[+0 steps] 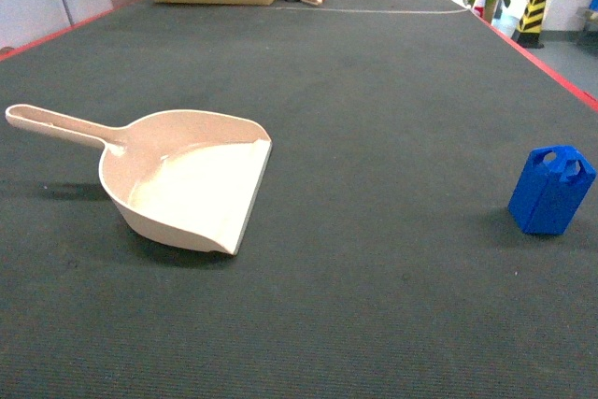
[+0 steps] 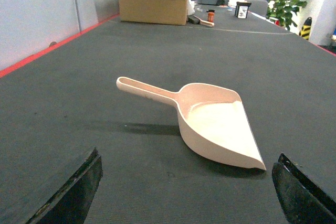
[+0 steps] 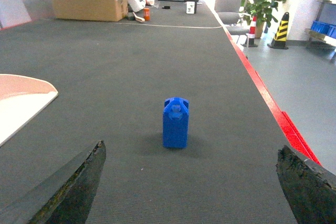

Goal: Place part in tray to right shelf

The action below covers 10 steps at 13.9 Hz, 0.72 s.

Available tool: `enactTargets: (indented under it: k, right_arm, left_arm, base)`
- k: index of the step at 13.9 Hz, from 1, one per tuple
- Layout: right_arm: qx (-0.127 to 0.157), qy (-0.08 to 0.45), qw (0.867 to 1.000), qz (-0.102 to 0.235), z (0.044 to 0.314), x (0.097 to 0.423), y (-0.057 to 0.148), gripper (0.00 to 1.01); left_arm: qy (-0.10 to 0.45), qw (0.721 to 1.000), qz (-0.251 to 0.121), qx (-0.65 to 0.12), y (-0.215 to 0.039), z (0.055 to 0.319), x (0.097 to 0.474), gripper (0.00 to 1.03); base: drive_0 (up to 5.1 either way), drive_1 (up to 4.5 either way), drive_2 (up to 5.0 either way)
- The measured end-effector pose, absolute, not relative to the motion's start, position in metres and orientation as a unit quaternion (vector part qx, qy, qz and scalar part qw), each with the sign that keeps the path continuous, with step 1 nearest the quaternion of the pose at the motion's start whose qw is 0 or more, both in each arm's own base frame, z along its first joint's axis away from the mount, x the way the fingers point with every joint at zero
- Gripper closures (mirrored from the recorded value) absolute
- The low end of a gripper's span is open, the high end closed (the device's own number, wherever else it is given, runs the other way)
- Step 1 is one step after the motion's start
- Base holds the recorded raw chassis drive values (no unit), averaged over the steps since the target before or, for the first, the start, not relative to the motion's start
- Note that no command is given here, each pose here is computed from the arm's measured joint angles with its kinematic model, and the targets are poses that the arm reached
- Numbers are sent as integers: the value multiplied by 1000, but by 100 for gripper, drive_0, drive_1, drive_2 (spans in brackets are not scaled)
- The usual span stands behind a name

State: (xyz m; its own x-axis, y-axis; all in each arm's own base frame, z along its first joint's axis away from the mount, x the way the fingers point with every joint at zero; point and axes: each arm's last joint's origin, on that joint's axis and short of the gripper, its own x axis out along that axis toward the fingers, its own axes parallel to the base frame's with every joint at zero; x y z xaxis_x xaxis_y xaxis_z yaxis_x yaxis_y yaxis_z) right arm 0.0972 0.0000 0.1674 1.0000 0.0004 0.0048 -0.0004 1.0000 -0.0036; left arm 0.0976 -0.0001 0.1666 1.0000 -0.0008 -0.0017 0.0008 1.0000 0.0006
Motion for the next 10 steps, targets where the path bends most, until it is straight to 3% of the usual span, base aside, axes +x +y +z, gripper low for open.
enactTargets:
  k: [10]
  right_arm:
    - [-2, -2, 1000, 0, 167, 97, 0, 3]
  left_arm:
    - [1, 1000, 0, 0, 0, 167, 98, 5]
  base:
    - [0, 0, 0]
